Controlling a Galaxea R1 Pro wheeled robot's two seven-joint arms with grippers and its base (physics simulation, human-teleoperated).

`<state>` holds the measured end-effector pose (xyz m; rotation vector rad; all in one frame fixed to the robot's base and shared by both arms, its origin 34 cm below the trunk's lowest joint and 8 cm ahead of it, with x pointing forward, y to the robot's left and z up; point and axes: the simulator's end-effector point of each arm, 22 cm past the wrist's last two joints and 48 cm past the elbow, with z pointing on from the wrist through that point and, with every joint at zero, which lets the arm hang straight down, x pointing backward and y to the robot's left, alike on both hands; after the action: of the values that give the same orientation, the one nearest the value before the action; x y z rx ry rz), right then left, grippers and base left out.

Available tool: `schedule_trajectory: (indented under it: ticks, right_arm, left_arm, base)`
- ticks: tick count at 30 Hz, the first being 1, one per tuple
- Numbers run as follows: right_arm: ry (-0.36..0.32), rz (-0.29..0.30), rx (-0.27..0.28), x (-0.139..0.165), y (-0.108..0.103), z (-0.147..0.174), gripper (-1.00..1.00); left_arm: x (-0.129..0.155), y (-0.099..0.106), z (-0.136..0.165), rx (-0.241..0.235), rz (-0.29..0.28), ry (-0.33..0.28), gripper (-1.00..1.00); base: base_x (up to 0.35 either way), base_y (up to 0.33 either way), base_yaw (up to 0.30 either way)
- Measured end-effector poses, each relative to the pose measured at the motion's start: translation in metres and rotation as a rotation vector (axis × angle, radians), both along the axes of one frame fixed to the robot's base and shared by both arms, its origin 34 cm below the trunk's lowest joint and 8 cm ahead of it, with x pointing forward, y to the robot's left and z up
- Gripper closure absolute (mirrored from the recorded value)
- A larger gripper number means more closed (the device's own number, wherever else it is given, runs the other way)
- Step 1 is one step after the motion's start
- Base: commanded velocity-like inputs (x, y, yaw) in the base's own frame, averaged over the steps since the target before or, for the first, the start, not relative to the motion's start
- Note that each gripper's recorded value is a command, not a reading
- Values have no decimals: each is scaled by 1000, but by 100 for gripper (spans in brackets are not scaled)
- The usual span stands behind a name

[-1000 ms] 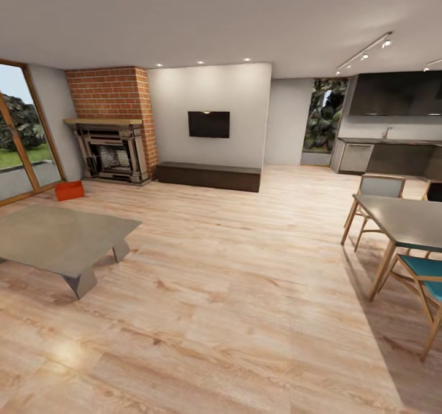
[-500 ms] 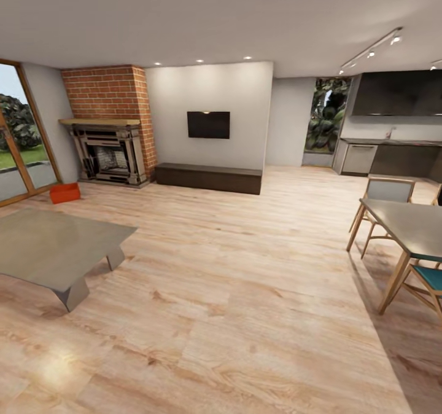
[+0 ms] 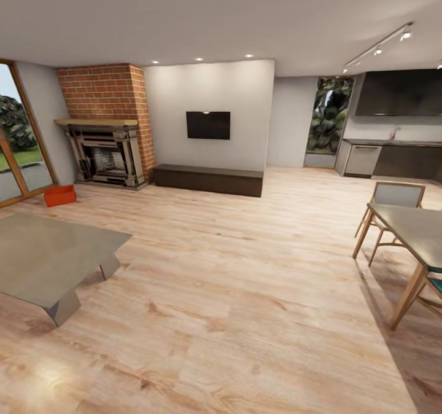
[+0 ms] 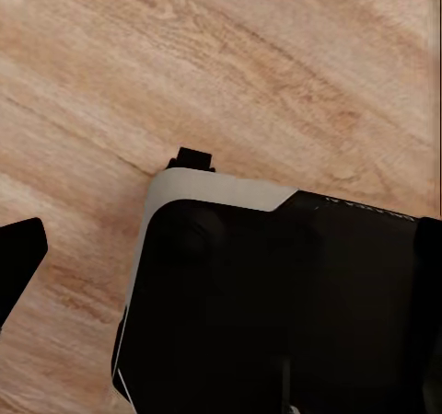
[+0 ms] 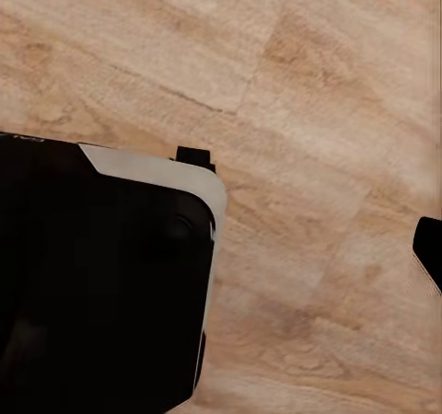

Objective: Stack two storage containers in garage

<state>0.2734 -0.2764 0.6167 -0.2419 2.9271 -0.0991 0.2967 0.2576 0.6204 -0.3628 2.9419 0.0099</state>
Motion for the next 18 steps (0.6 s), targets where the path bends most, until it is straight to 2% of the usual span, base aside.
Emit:
schedule_trajectory:
  ticks: [18]
  right_arm:
    - [-2, 1, 0, 0, 0, 0, -100]
  left_arm:
    - [2, 2, 0, 4, 1, -8, -100]
  base:
    - [324, 0, 0]
